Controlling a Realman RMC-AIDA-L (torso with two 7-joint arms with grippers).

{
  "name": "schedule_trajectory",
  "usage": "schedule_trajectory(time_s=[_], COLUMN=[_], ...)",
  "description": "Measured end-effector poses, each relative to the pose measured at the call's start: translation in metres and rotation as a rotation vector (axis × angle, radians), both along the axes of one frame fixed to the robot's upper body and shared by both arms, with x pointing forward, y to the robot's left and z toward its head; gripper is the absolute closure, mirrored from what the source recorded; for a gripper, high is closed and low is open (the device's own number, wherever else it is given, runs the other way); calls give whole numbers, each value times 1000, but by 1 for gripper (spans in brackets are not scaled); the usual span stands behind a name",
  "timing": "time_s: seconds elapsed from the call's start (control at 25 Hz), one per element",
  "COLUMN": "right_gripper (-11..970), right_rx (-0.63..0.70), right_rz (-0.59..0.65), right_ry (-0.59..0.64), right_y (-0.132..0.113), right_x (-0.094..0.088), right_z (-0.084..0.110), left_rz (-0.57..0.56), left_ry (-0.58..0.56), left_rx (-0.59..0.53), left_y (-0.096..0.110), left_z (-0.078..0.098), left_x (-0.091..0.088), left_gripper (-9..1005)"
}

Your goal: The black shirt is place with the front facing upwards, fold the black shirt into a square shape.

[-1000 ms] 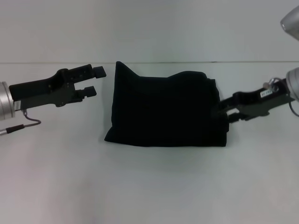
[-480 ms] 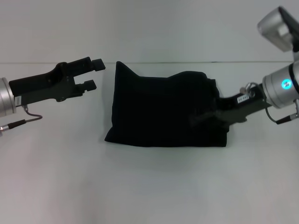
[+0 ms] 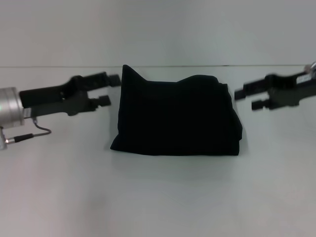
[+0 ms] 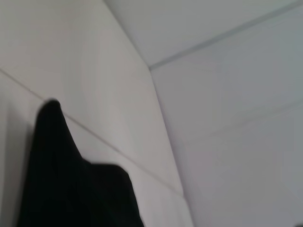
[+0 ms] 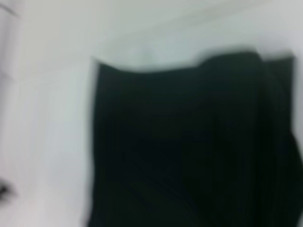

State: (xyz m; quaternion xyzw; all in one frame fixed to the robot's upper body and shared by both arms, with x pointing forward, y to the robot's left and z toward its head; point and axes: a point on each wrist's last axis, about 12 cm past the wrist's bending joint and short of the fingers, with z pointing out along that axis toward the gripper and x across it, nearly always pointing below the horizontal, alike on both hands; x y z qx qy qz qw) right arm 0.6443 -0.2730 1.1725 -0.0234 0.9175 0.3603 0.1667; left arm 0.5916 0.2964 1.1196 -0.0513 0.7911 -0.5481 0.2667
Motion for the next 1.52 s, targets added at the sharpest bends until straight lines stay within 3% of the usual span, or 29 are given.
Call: schedule_trajectory(time_s=[0.2, 0.44, 0.6, 0.8, 0.96, 1.04, 1.16, 1.24, 1.4, 1.52], right_gripper=[228, 230, 230, 231, 231, 231, 230, 230, 230, 230], right_rx=[189, 215, 213, 212, 212, 213, 211, 210, 204, 201], right_rz=[-44, -72, -78, -87, -93, -92, -89, -90, -96, -98], right_ry=[-83, -100, -94, -86, -82, -81, -80, -78, -79, -79], right_y=[-24, -38, -41, -44, -45, -46, -47, -49, -52, -54], right_x=[-3, -4, -5, -8, -8, -9, -10, -10, -10, -11], right_z=[25, 32, 30, 26, 24, 24, 25, 26, 26, 27], left_rz=[-114, -95, -61, 36, 12, -25, -83, -128, -207, -222], left_ry=[81, 118, 144, 163, 163, 140, 60, -12, -224, -387], left_rx=[40, 18, 69, 150, 171, 133, 107, 157, 338, 463], left_y=[-30, -81, -93, -88, -92, -87, -61, -37, -2, 3], left_z=[-8, -24, -34, -50, -50, -42, -22, -14, -22, -36], left_x=[-1, 5, 11, 16, 16, 14, 6, -1, -17, -26], left_gripper=[128, 129, 129, 130, 130, 131, 131, 131, 132, 134])
